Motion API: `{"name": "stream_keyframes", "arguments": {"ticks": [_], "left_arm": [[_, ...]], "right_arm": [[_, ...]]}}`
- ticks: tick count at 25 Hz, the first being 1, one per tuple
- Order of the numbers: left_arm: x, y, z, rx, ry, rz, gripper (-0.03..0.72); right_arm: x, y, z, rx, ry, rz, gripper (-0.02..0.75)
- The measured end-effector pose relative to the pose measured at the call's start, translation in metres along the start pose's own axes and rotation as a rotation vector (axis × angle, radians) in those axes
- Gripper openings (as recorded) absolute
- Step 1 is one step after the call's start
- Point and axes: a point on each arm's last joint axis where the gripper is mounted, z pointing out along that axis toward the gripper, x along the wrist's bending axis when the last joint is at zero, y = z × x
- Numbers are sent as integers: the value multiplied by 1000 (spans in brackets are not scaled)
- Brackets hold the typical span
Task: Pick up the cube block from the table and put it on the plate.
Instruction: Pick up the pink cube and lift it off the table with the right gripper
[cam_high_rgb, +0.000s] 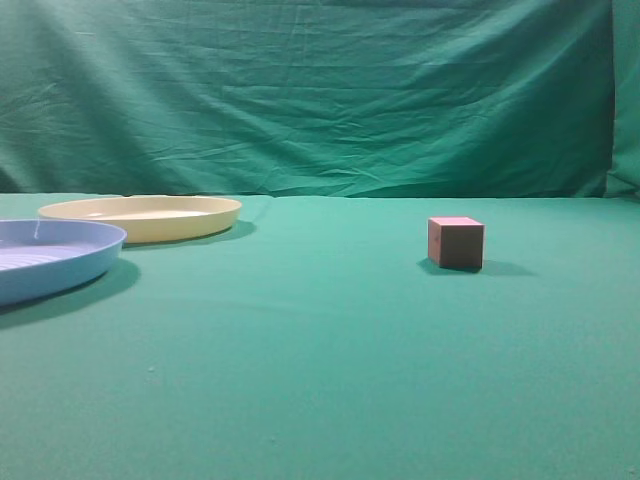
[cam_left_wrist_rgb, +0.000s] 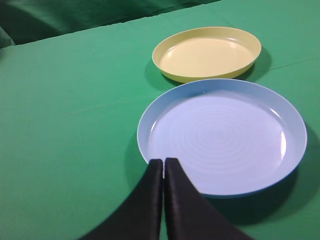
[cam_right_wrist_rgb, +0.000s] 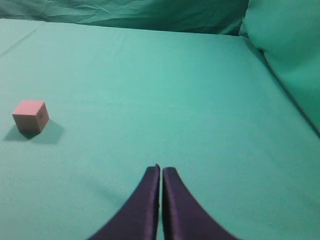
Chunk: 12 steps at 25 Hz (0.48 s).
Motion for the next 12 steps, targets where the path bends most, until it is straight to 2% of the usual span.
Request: {"name": "stream_keyframes", "arguments": {"ticks": [12], "left_arm": [[0, 0, 0, 0, 0, 0, 0]], "right_arm": [[0, 0, 0, 0, 0, 0, 0]]}}
